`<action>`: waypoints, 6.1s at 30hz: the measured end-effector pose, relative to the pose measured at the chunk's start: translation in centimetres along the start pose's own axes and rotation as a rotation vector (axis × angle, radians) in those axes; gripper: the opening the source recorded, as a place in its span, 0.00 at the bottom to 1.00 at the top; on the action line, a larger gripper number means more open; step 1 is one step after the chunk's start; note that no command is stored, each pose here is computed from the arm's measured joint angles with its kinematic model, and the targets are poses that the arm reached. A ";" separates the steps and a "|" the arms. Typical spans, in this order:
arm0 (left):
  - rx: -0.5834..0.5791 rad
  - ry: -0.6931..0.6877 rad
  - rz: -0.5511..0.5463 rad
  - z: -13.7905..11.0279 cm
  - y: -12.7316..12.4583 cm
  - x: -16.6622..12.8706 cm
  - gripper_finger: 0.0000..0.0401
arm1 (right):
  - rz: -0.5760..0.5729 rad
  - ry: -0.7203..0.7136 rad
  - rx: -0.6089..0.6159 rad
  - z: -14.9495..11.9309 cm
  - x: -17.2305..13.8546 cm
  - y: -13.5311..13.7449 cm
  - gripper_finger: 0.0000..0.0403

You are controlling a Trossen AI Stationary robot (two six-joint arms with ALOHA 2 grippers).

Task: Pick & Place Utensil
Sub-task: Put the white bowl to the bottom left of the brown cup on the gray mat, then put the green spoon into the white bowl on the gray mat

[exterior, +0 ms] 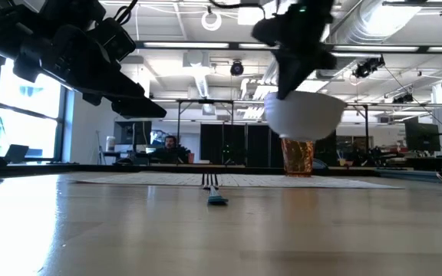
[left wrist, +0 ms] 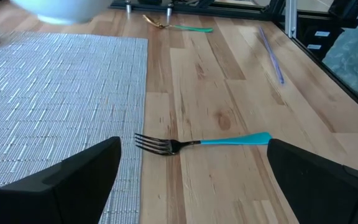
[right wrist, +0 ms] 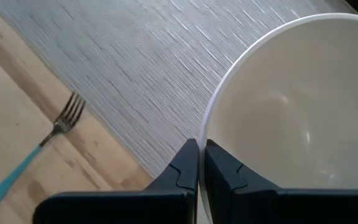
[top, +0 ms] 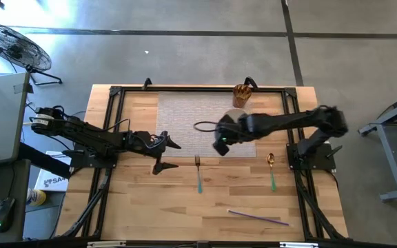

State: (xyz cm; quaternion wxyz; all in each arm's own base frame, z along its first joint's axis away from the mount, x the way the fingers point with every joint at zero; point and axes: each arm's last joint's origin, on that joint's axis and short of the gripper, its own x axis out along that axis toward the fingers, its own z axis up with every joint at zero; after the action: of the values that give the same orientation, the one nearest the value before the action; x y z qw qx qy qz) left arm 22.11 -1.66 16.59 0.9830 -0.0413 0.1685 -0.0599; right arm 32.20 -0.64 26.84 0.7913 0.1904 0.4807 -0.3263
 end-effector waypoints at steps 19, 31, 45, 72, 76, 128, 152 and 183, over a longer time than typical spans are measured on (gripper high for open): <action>0.000 0.000 0.000 0.0 0.0 0.0 1.00 | 0.016 0.032 -0.356 9.0 8.0 4.7 0.02; 0.000 0.000 0.000 0.0 0.0 0.0 1.00 | -0.002 0.029 -0.344 10.0 11.1 3.8 0.03; 0.000 0.000 0.000 0.0 0.0 0.0 1.00 | 0.047 0.071 -0.352 9.9 12.1 3.7 0.03; 0.000 0.001 0.000 0.0 0.0 0.0 1.00 | -0.034 0.080 -0.366 9.5 12.3 3.3 0.17; 0.000 0.001 0.000 0.0 0.0 0.0 1.00 | -0.038 0.076 -0.368 9.5 12.3 3.3 0.22; -0.003 0.036 0.003 -0.3 0.0 0.0 1.00 | -0.252 0.440 0.012 -14.9 0.5 1.7 0.39; -0.003 0.045 0.004 -0.4 0.0 0.0 1.00 | -0.173 0.446 0.524 -21.4 4.4 -6.5 0.30; -0.003 0.045 0.003 -0.4 0.0 0.0 1.00 | -0.116 0.439 0.512 -20.9 4.1 -5.7 0.02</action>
State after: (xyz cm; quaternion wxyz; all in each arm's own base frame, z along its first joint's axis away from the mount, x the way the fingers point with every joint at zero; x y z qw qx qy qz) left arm 21.96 -1.66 16.20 0.9790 -0.0412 0.1906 -0.0591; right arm 16.25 6.73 13.53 0.5757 0.4209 0.5522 -0.4319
